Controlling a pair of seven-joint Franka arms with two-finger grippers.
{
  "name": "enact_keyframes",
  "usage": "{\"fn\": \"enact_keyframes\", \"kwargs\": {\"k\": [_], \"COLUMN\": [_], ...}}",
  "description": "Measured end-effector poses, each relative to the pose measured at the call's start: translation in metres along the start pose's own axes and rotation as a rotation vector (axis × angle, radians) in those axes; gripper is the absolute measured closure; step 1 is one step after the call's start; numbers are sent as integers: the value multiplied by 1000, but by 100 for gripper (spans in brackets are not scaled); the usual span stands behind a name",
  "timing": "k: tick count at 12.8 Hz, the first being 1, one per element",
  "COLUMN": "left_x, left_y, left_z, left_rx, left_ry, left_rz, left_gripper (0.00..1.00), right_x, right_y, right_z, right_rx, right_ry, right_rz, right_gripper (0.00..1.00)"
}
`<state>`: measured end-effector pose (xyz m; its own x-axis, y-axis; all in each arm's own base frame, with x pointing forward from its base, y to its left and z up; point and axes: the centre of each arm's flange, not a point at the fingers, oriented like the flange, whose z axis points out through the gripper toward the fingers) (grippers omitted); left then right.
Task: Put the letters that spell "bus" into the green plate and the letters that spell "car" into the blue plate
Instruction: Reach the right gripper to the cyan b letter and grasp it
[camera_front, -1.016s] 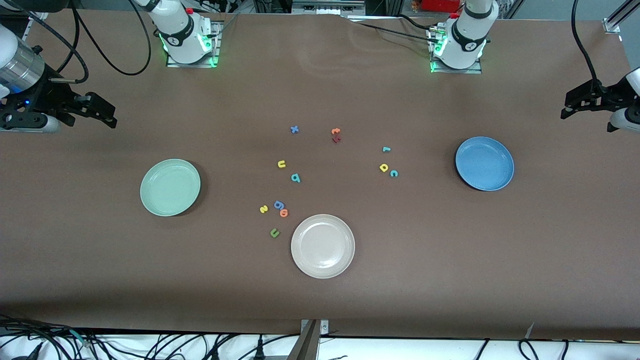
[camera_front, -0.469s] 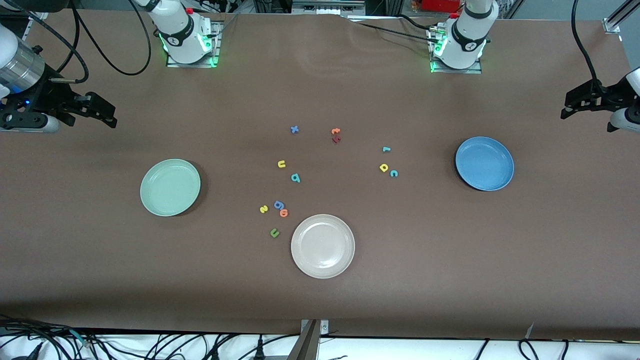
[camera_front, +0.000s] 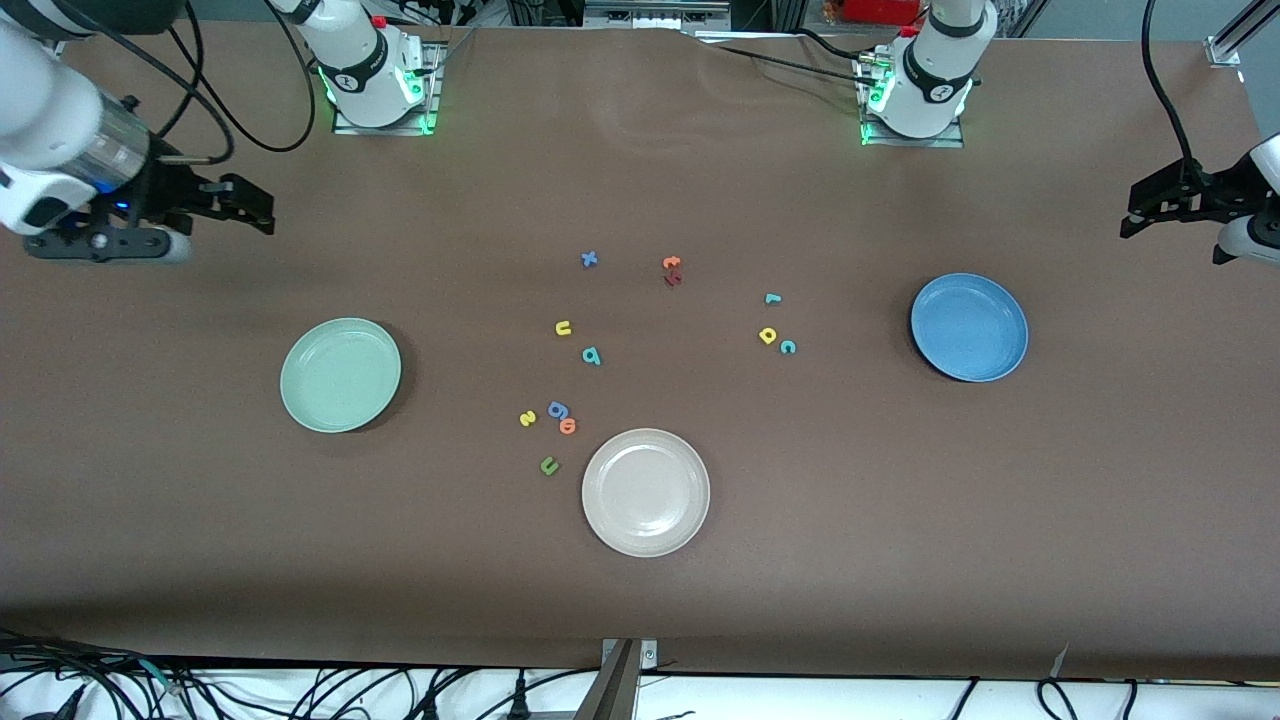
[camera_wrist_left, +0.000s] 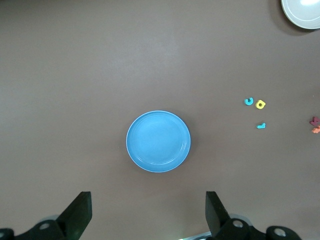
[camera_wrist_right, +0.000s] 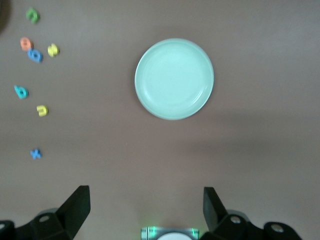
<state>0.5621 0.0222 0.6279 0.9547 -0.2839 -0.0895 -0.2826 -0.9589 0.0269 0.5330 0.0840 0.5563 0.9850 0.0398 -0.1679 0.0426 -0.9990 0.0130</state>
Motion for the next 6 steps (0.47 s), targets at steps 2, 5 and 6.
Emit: {"fn": "enact_keyframes", "kwargs": {"k": [2, 5, 6], "left_x": [0, 0, 0], "left_y": [-1, 0, 0], "left_z": [0, 0, 0], "left_rx": [0, 0, 0], "left_ry": [0, 0, 0], "left_rz": [-1, -1, -1], "left_gripper": [0, 0, 0], "right_x": [4, 5, 7], "right_y": [-33, -100, -124], "right_z": [17, 37, 47], "right_rx": [-13, -34, -37], "right_ry": [-42, -41, -27], "right_rz": [-54, -11, 15], "right_gripper": [0, 0, 0]}}
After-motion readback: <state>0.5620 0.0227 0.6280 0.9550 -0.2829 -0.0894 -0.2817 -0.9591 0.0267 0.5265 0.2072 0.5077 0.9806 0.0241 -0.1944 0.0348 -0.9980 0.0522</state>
